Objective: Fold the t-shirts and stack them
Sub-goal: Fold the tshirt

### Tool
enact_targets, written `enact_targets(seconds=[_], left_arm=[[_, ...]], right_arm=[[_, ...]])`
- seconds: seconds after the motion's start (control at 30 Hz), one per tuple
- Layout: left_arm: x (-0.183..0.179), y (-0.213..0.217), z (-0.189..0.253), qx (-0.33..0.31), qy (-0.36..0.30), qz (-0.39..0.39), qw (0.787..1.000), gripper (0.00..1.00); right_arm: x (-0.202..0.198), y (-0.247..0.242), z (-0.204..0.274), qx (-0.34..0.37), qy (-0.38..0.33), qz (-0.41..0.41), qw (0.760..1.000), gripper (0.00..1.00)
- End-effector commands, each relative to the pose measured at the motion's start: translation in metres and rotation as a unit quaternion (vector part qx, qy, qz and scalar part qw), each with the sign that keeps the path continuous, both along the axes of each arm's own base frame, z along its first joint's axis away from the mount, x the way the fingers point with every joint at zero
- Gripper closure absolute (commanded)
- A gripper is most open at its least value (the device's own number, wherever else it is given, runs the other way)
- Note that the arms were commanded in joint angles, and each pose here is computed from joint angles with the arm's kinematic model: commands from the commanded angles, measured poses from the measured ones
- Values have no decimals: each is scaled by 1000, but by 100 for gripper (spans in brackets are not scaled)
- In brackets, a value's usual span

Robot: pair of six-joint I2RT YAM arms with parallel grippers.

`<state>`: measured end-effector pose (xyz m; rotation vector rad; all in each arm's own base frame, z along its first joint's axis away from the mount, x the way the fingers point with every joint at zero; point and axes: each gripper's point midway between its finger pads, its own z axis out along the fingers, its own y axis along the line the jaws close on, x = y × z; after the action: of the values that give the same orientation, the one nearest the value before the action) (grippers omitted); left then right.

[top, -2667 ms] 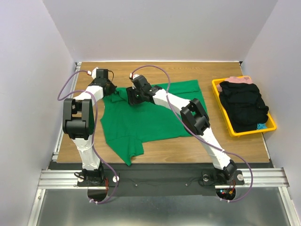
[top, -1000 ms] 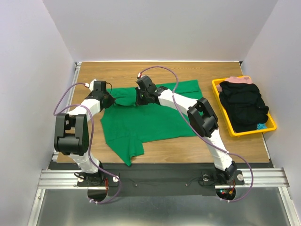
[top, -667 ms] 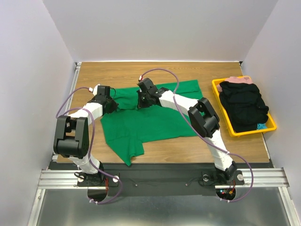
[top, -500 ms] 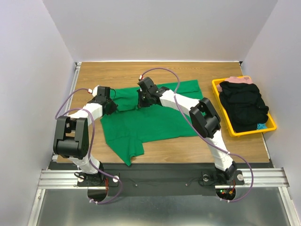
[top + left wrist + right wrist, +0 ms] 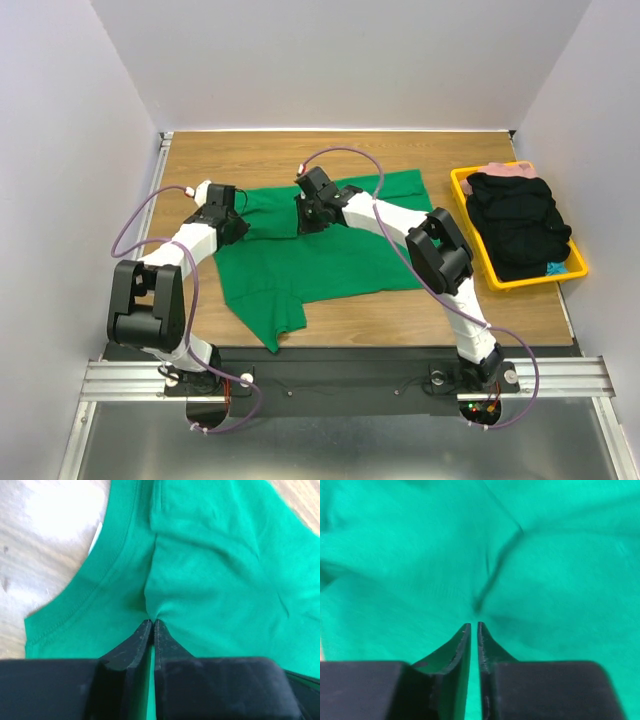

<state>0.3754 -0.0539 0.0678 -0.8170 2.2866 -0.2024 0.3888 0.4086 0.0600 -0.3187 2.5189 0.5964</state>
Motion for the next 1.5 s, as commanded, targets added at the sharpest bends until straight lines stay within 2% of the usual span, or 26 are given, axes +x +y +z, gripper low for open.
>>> enact_targets(seconds=[0.0,0.03,0.07,0.1,0.13,0.23,0.27,0.3,0.33,0.37,0.4,0.57,0.67,0.7,0.77,0.83,0.93,1.2,1.23,1.27,1.3,1.43,1.47], left_arm=[[-14,5,8,24,-5,0,1000,76],[-16,6,9,25,-4,4,1000,74],[-19,10,8,32,2,10,999,64],[-20,12,9,34,3,15,999,60],[-21,13,10,38,5,18,999,57],[-22,19,24,46,-5,33,998,43],[-22,22,36,48,-17,41,998,34],[-21,24,42,50,-24,46,997,30],[-21,26,49,52,-31,51,997,24],[-15,26,64,48,-53,55,996,7],[-12,24,70,45,-64,52,996,1],[24,0,101,13,-113,-3,994,1],[47,-14,91,11,-96,-40,995,1],[55,-17,75,11,-78,-47,996,1],[69,-28,71,2,-80,-74,994,1],[76,-33,44,1,-49,-87,995,1],[84,-30,15,12,-19,-84,996,2],[110,-10,-47,27,44,-66,996,2],[113,-6,-50,31,49,-57,997,2],[123,0,-45,43,41,-40,997,16],[125,1,-54,47,50,-41,997,19],[152,2,-50,52,45,-39,997,16],[170,3,-34,54,26,-33,998,16]], right_arm=[[-5,-2,33,6,-23,5,1000,78],[-6,-3,34,5,-22,7,1000,73],[-7,-5,37,5,-25,7,1000,59],[-8,-6,39,4,-24,6,1000,50],[-7,-8,42,1,-28,2,1000,47],[-3,-19,54,-12,-53,-9,999,27],[-2,-22,63,-14,-65,-11,998,6],[1,-26,67,-19,-74,-17,997,0],[5,-31,72,-29,-88,-30,995,0],[9,-35,79,-33,-101,-35,994,0],[15,-41,82,-44,-114,-48,991,0],[44,-77,84,-40,-106,-93,989,0],[65,-106,80,-45,-100,-117,987,0],[71,-112,80,-48,-104,-121,986,0],[91,-138,67,-74,-105,-132,983,0],[110,-155,65,-84,-112,-143,980,0],[134,-190,53,-98,-107,-161,976,0],[155,-241,-2,-140,-69,-200,967,0],[155,-246,-13,-149,-62,-206,965,0],[159,-255,-16,-153,-60,-218,962,0],[160,-259,-20,-152,-55,-222,962,0],[166,-272,-40,-115,-20,-244,963,0],[166,-273,-41,-109,-16,-246,963,0]])
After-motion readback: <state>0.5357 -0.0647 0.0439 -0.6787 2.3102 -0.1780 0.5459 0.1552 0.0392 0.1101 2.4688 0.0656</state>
